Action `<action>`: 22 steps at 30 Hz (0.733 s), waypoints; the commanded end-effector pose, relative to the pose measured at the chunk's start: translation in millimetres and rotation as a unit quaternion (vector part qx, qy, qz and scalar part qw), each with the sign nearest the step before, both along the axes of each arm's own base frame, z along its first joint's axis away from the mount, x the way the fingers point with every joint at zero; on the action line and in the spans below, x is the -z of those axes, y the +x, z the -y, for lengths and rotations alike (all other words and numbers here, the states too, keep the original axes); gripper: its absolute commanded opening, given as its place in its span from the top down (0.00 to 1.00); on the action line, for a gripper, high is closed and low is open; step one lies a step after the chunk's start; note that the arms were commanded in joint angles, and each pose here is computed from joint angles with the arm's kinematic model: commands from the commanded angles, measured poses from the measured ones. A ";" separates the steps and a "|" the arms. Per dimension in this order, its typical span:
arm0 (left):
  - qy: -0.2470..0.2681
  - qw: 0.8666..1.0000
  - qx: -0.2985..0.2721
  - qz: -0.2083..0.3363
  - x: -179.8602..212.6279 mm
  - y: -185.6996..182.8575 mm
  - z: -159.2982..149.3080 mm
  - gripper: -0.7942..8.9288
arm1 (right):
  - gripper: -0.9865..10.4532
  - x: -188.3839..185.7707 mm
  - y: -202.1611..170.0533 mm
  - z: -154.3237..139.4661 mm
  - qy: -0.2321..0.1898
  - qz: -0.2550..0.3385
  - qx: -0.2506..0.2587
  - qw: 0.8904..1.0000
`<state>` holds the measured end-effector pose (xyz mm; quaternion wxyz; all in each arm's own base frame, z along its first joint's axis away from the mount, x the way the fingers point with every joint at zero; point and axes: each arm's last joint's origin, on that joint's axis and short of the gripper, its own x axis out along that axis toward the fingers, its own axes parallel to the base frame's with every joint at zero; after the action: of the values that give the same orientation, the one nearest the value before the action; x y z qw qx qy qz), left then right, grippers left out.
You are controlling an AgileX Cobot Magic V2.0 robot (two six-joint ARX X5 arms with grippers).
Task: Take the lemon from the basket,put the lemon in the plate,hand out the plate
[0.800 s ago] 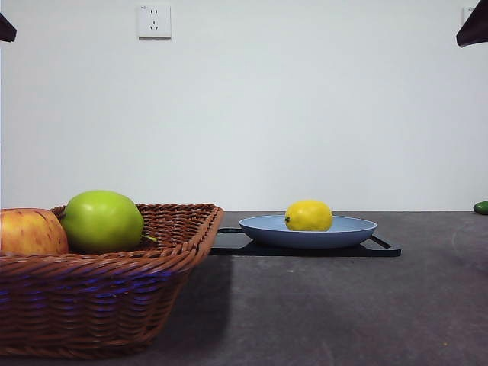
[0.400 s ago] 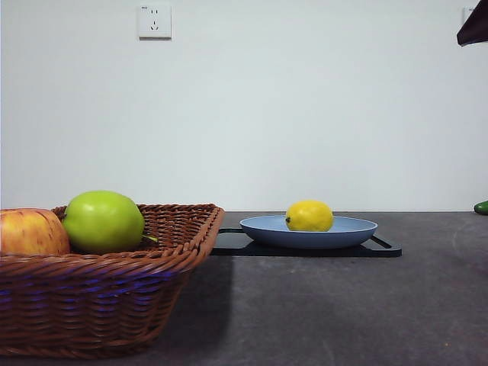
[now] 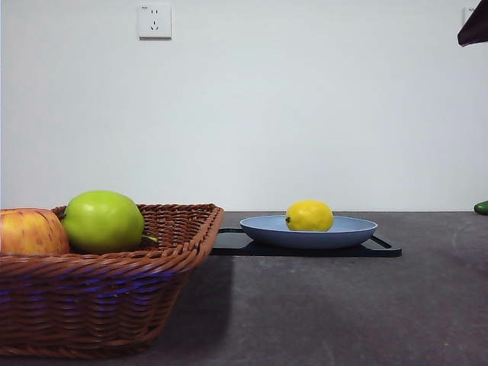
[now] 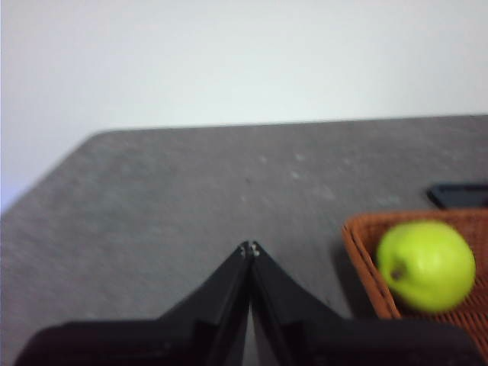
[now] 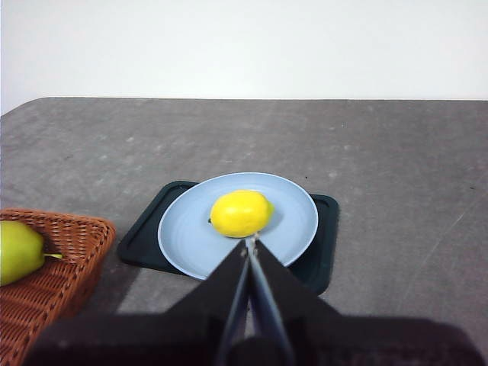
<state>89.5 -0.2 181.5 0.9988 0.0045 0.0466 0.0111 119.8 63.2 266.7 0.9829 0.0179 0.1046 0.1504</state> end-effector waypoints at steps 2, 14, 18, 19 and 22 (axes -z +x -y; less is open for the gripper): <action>-0.010 1.000 0.020 -0.009 20.3 5.5 -0.5 0.91 | 0.91 -4.6 -0.1 -1.0 0.010 0.008 -0.003 1.000; -0.012 0.999 0.009 -0.040 33.4 6.5 -2.4 0.91 | 0.91 -4.6 -0.2 -0.9 0.009 0.008 -0.002 1.000; -0.012 0.999 0.009 -0.040 33.4 6.5 -2.4 0.91 | 0.91 -4.5 -0.1 -1.0 0.009 0.008 -0.002 1.000; -0.012 0.999 0.009 -0.040 33.4 6.5 -2.4 0.91 | 0.91 -4.5 -0.1 -1.0 0.009 0.008 -0.003 1.000; -0.012 0.999 0.009 -0.040 33.4 6.5 -2.4 0.91 | 0.91 -4.5 -0.1 -1.0 0.009 0.008 -0.002 1.000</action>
<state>95.5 1.9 151.5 0.9964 -0.0031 0.0845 -0.0005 119.7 63.2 266.6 0.9829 0.0178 0.1048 0.1504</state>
